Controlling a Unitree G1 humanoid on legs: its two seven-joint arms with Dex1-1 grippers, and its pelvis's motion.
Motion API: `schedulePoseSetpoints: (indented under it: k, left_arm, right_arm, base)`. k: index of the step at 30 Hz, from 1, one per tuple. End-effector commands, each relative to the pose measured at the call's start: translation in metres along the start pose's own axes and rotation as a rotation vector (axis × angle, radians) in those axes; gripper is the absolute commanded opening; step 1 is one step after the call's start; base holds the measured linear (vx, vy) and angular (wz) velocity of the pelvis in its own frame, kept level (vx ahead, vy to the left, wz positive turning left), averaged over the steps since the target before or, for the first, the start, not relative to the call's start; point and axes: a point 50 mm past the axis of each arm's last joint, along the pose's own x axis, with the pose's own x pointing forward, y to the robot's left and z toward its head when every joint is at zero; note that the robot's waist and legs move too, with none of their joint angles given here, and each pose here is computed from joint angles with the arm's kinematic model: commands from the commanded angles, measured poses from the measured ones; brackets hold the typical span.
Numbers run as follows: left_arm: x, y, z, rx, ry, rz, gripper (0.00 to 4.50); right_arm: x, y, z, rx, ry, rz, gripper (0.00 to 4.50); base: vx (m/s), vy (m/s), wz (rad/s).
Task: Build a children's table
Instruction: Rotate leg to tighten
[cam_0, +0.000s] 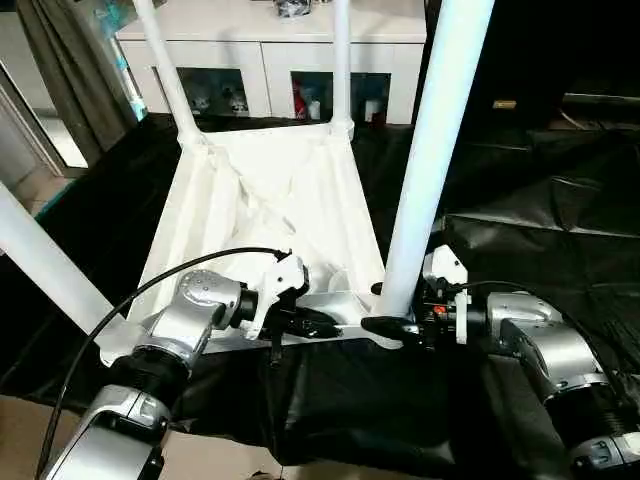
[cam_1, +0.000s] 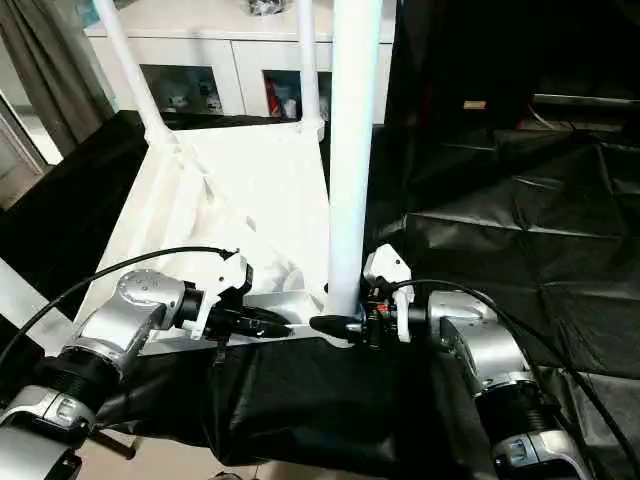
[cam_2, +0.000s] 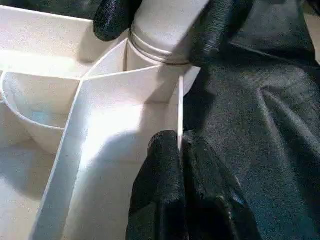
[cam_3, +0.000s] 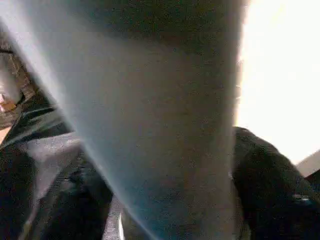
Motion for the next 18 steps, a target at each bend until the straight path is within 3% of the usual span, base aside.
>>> schedulePoseSetpoints:
  k: [1,7,12,18]
  left_arm:
    - [0.003,-0.001,0.012,0.024,-0.055,-0.019,0.0]
    - [0.01,0.002,0.008,0.019,-0.054,0.056,0.0]
    - [0.03,0.019,0.019,-0.002,-0.088,0.279,0.0]
    - [0.054,0.033,0.037,-0.044,-0.12,0.485,0.0]
  right_arm:
    - [0.008,0.009,0.001,0.006,-0.015,0.071,2.85]
    - [0.011,0.008,-0.005,0.026,-0.023,-0.004,2.64]
    - [0.028,-0.015,-0.02,0.1,0.007,-0.397,2.59]
    - [0.062,-0.019,-0.023,0.231,-0.021,-0.631,2.59]
  base:
    - [0.0,0.0,0.0]
    - [0.0,0.0,0.0]
    - [0.0,0.0,0.0]
    - [0.0,0.0,0.0]
